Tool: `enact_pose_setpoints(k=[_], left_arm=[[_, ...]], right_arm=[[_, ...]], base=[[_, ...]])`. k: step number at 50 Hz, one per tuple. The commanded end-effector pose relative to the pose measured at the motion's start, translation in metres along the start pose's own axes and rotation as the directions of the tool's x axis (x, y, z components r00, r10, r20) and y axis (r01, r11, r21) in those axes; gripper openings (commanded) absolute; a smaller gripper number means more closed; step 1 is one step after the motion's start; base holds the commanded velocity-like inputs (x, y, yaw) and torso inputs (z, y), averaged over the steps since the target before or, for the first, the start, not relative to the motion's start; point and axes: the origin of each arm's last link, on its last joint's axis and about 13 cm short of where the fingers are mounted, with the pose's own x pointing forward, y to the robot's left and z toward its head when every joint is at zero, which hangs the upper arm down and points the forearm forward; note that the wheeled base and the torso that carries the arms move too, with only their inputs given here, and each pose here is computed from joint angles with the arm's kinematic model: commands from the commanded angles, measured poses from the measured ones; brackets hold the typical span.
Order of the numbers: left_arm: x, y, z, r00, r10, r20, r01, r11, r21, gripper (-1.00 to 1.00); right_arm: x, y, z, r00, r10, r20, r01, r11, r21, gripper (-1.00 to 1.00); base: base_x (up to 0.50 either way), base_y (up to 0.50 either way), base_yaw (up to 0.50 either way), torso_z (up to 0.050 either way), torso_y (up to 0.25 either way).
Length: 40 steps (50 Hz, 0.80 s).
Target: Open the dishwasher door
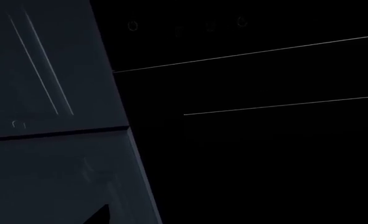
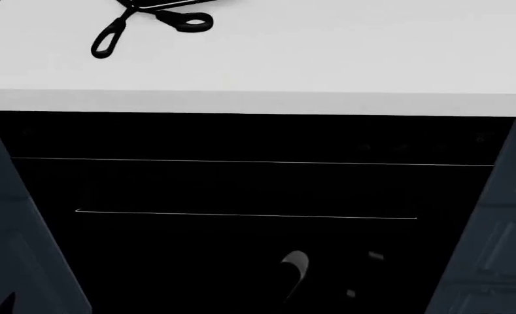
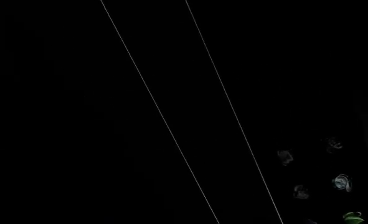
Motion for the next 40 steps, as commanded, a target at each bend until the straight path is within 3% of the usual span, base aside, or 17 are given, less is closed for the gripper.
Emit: enact_pose_setpoints(k=[1,12,19,40], left_arm=[[-0.001,0.001,0.001,1.000,-0.013,0.004,0.013,1.000,-0.024,1.00],[-0.001,0.001,0.000,1.000,-0.014,0.004,0.014,1.000,-0.024,1.00],[0.000,0.000,-0.001,1.000,-0.018,0.001,0.018,1.000,-0.024,1.00],[-0.001,0.000,-0.003,1.000,-0.020,-0.001,0.020,1.000,-0.023,1.00]], right_arm=[[0.004,-0.002,-0.001,1.000,0.012,-0.004,-0.012,1.000,-0.023,1.00],[0.006,-0.003,0.000,1.000,0.027,0.004,-0.026,0.999,-0.028,1.00],[0.017,-0.004,-0.001,0.998,0.068,0.013,-0.066,0.991,-0.120,1.00],[0.044,-0.005,-0.007,0.991,0.127,-0.037,-0.132,0.965,-0.227,1.00]], base=[[0.00,0.00,0.00,0.000,0.000],[0.00,0.00,0.00,0.000,0.000],[0.00,0.00,0.00,0.000,0.000],[0.00,0.00,0.00,0.000,0.000]])
